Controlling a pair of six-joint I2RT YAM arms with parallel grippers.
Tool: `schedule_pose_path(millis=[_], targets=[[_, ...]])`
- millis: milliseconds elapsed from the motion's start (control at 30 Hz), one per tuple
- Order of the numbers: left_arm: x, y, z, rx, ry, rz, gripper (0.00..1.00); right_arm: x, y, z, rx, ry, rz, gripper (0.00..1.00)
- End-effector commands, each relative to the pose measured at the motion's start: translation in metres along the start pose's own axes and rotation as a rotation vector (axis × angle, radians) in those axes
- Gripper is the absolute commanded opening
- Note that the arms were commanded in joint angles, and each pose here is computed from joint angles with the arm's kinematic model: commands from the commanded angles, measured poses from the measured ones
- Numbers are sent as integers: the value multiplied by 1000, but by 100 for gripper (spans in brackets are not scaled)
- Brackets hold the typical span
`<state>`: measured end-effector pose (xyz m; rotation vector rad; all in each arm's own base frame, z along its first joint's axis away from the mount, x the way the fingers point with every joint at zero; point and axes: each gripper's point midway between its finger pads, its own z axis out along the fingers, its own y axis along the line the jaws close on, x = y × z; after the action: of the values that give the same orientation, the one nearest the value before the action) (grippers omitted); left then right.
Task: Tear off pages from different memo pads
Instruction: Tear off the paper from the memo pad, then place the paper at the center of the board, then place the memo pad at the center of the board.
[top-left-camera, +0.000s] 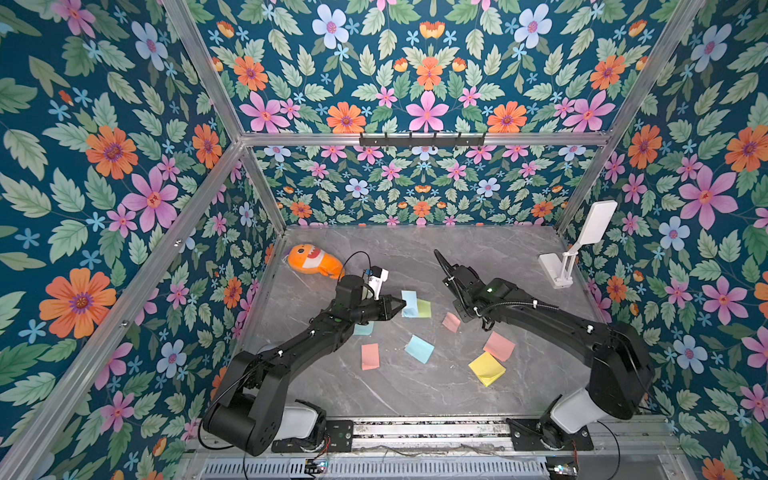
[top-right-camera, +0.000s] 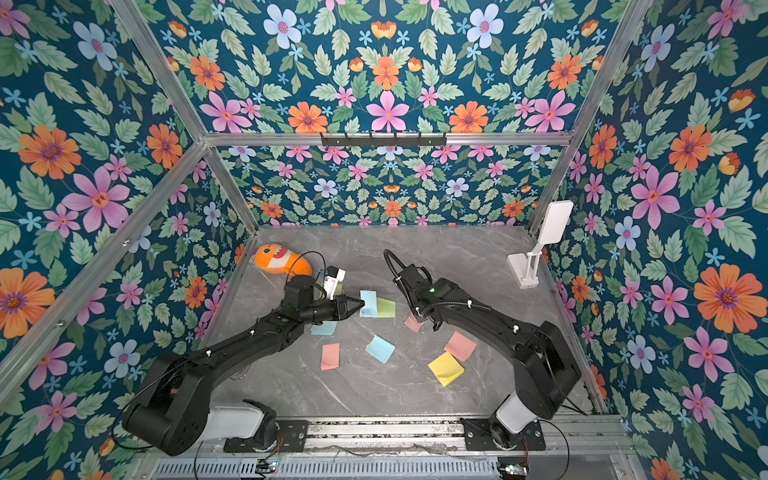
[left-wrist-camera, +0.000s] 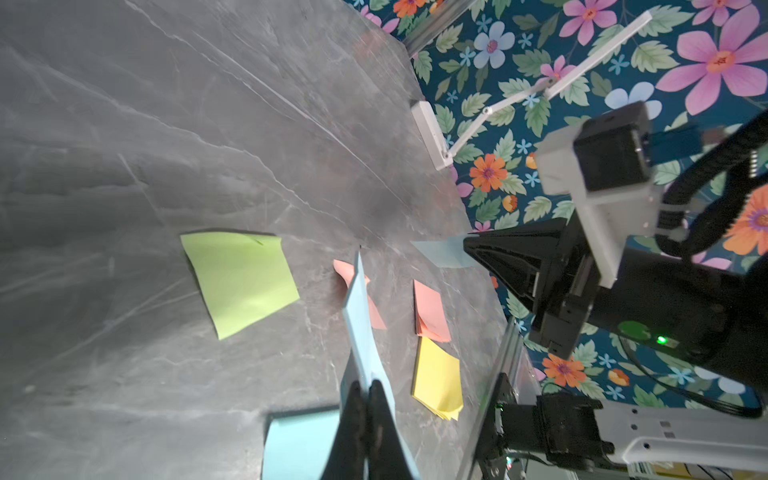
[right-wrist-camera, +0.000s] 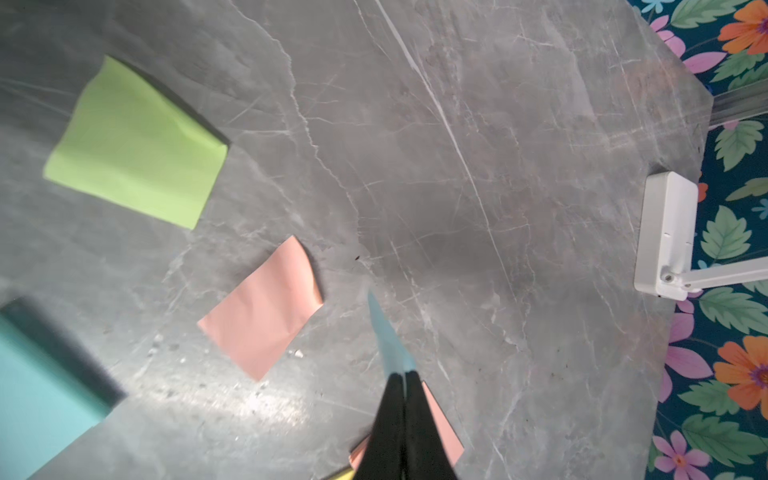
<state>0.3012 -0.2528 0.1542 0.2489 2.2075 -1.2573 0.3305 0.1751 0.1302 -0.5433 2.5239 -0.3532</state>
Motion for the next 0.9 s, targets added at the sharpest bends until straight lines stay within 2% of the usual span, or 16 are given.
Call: schedule_pose_path(millis=[0, 100, 167, 267, 300, 400, 467, 667, 800, 867], targets=[[-9, 15, 8, -30, 2, 32, 0, -5, -2, 23, 26, 30, 30, 0], [-22, 35, 20, -72, 28, 19, 0, -1, 11, 47, 7, 92, 15, 0], [-28, 52, 26, -144, 44, 37, 0, 6, 21, 61, -14, 129, -1, 0], [-38, 69, 33, -220, 70, 63, 0, 14, 48, 66, -150, 157, 13, 0], [-41, 72, 35, -226, 75, 65, 0, 16, 54, 64, -193, 163, 26, 2], [-46, 84, 39, -259, 88, 64, 0, 22, 64, 57, -281, 187, 55, 20], [-47, 98, 41, -302, 102, 57, 0, 23, 61, 52, -299, 205, 79, 29], [-48, 139, 52, -422, 183, 53, 0, 17, 40, 24, -325, 194, 129, 46], [-50, 168, 52, -558, 233, 81, 0, 24, 32, 12, -344, 260, 128, 51], [-50, 181, 50, -617, 253, 91, 0, 25, 26, 7, -325, 244, 147, 51]])
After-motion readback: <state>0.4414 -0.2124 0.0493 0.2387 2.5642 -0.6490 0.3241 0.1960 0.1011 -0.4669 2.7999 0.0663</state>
